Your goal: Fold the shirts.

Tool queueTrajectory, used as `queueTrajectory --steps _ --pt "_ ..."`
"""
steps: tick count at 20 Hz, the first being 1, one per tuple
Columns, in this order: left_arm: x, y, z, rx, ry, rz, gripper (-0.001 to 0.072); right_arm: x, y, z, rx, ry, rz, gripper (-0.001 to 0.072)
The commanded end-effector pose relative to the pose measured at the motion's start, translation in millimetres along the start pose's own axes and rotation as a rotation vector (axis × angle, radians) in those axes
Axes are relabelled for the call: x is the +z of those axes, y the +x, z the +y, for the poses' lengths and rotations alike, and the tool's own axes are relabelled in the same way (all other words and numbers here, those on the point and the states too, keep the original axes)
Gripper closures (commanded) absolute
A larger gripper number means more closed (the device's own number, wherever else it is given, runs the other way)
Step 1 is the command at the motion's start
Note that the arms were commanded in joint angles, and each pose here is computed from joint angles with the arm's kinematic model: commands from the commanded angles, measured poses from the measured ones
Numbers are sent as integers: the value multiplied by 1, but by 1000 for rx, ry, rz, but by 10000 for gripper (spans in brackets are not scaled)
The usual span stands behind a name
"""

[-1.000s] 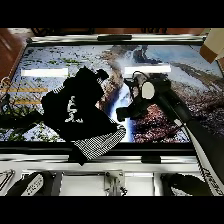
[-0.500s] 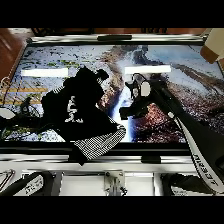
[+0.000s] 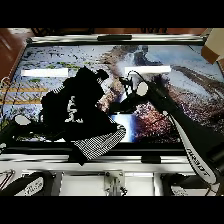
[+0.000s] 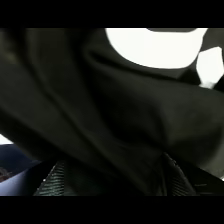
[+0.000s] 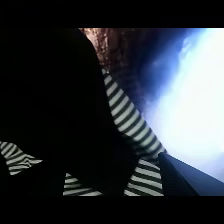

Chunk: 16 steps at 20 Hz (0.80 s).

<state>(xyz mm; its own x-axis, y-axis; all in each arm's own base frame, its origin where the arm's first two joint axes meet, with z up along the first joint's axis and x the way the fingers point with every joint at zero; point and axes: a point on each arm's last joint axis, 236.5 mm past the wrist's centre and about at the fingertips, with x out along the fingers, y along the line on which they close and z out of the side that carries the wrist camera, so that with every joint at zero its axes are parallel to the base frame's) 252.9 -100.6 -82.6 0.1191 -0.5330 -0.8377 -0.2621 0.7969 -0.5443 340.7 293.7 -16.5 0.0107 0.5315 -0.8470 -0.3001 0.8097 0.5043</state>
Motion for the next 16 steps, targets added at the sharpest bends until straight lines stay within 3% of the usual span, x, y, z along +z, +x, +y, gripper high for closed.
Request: queueTrajectory --steps 1,2,4,6,16 --pt "-8 8 -10 -16 23 18 172 2 21 25 115 18 8 34" --pt "-9 9 -12 -16 30 22 355 2 26 28 112 8 4 34" --pt "-7 9 -11 -12 34 10 471 7 36 33 88 -29 -30 34" --pt "-7 8 -13 -15 97 13 656 14 43 37 46 -88 -81 34" --pt "-15 -21 -36 -53 197 -38 657 26 67 30 -60 -179 -150 35"
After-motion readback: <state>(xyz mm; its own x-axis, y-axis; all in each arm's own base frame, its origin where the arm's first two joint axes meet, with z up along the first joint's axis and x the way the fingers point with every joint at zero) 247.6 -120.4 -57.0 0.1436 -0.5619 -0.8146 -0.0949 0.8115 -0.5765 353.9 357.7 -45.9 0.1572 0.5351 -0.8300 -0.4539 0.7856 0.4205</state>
